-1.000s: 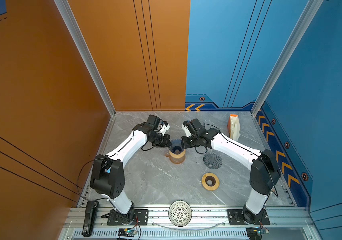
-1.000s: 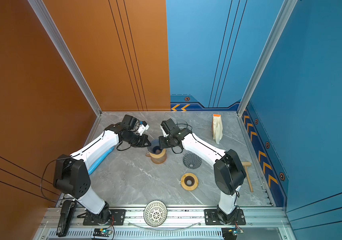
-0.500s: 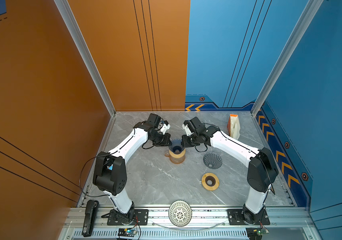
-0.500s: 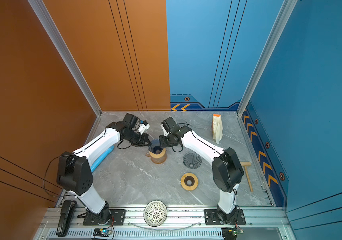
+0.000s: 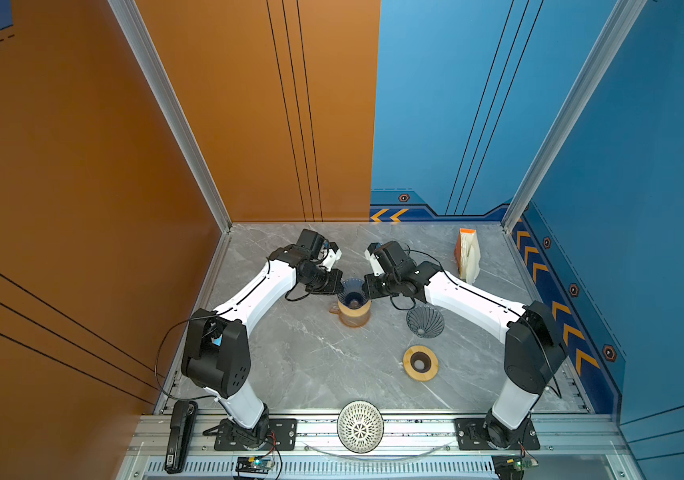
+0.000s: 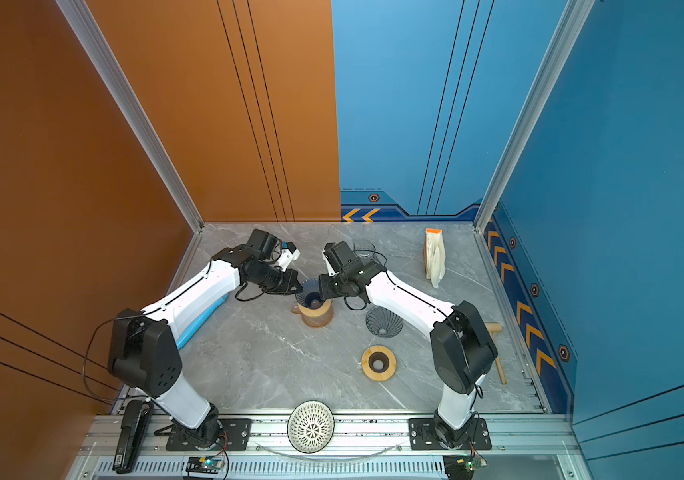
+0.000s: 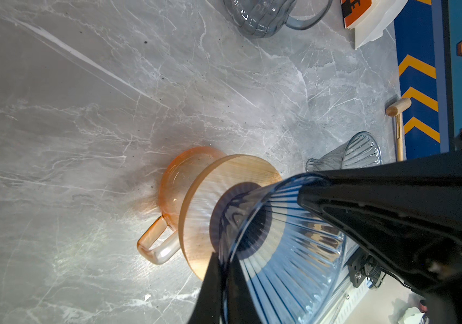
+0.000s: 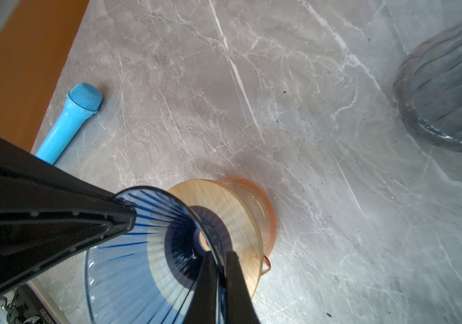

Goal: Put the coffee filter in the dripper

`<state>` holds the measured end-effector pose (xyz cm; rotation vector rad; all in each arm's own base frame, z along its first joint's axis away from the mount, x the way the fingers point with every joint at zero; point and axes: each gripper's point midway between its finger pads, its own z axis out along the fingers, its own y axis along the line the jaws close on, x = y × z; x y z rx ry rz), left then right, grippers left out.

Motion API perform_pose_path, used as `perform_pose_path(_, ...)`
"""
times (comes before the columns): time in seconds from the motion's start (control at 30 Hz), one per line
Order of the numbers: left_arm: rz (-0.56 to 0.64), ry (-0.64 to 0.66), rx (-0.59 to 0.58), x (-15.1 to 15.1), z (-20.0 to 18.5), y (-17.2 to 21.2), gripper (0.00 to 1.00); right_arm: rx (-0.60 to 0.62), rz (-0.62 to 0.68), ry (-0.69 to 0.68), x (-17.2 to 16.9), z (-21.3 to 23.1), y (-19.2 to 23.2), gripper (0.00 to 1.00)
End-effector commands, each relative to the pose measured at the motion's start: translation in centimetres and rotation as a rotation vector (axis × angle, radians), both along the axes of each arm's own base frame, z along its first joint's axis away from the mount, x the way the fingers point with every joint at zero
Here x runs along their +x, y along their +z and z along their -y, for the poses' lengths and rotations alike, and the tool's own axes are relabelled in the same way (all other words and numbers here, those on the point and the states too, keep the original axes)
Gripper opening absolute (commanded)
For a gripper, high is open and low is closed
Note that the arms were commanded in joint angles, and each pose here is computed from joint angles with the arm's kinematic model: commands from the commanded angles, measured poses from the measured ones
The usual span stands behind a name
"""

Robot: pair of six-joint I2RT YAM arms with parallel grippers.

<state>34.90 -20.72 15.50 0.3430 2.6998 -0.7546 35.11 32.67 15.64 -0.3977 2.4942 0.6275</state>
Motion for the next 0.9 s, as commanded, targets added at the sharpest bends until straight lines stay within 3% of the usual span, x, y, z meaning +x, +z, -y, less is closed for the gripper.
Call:
perform_pose_path(0.0,-0.066,-0.007,0.137,-1.3,-1.9,-4.0,0.00,-0.106,-0.067,0.092,-2.7,0.1,-5.1,0.03)
perform_pose_path(0.27,-0.069,0.004,0.097,-0.7,-1.3,-3.3,0.02,0.002,-0.147,0.096,-3.0,-1.1,-4.0,0.12)
perform_pose_path(0.87,-0.006,0.028,0.050,0.6,-0.9,-0.2,0.28,0.070,-0.093,0.112,-2.2,-1.9,-0.1,0.36)
